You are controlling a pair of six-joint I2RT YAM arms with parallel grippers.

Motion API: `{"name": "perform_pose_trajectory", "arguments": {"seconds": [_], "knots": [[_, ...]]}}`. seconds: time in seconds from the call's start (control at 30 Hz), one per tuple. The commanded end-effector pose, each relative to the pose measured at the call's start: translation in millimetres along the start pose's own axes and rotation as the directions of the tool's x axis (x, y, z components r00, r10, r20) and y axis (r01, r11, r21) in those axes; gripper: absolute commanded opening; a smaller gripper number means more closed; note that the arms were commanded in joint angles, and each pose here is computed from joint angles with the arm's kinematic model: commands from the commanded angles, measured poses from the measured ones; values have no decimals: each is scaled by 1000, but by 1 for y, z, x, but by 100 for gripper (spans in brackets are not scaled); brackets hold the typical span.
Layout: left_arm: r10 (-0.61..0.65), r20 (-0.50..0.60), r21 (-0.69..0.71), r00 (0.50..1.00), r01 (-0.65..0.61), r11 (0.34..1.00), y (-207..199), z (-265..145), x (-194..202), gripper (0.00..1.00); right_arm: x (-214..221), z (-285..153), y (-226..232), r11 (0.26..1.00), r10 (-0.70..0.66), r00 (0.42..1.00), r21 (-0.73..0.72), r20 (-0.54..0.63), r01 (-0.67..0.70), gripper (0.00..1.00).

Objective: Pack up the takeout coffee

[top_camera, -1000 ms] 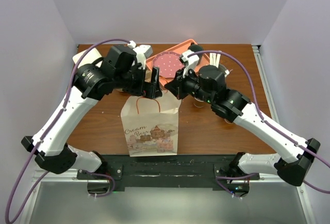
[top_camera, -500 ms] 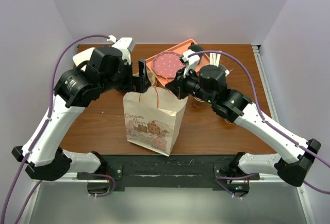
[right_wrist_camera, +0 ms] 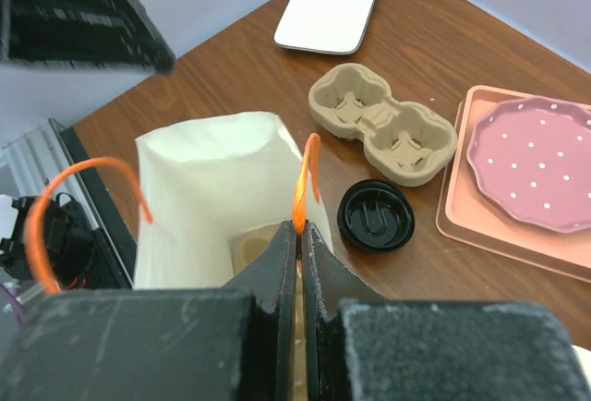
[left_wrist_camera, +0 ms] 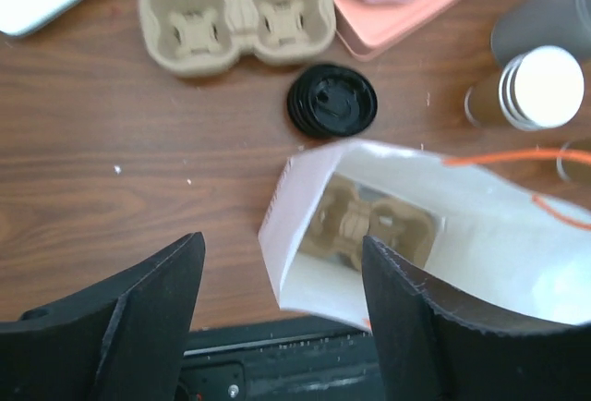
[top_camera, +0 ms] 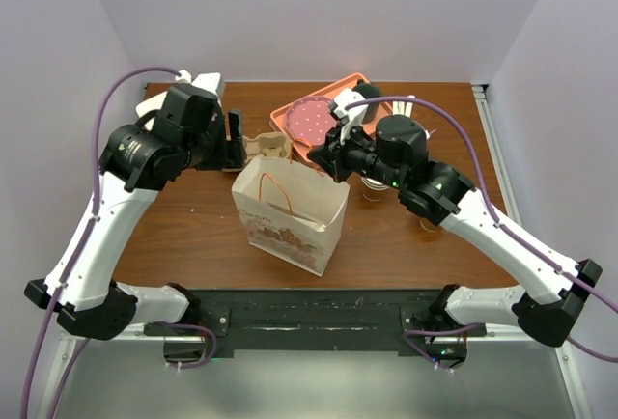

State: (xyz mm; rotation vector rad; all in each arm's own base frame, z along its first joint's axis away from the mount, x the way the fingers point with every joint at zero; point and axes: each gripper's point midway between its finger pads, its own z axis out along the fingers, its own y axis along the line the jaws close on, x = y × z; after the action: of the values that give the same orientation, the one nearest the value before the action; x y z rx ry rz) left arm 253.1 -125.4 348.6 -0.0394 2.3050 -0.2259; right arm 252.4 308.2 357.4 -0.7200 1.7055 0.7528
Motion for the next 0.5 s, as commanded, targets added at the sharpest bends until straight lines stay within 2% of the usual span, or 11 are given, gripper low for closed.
{"name": "perform_pose_trajectory", "arguments": {"seconds": [0.0,0.07,0.3,0.47], "knots": [[53,-17,146,998,-50,988,-20,-3,9,72,-24,0,2,998,-57,997,-13,52,58,0],[58,-31,173,998,-52,983,-23,1,18,70,-22,4,2,997,-72,997,-15,41,72,0],[69,-122,74,990,-60,995,-6,31,46,67,-28,17,-4,989,-146,989,-11,25,146,1],[80,-103,94,991,-70,993,-11,42,40,67,-31,18,-1,988,-153,988,-29,29,154,4]]}}
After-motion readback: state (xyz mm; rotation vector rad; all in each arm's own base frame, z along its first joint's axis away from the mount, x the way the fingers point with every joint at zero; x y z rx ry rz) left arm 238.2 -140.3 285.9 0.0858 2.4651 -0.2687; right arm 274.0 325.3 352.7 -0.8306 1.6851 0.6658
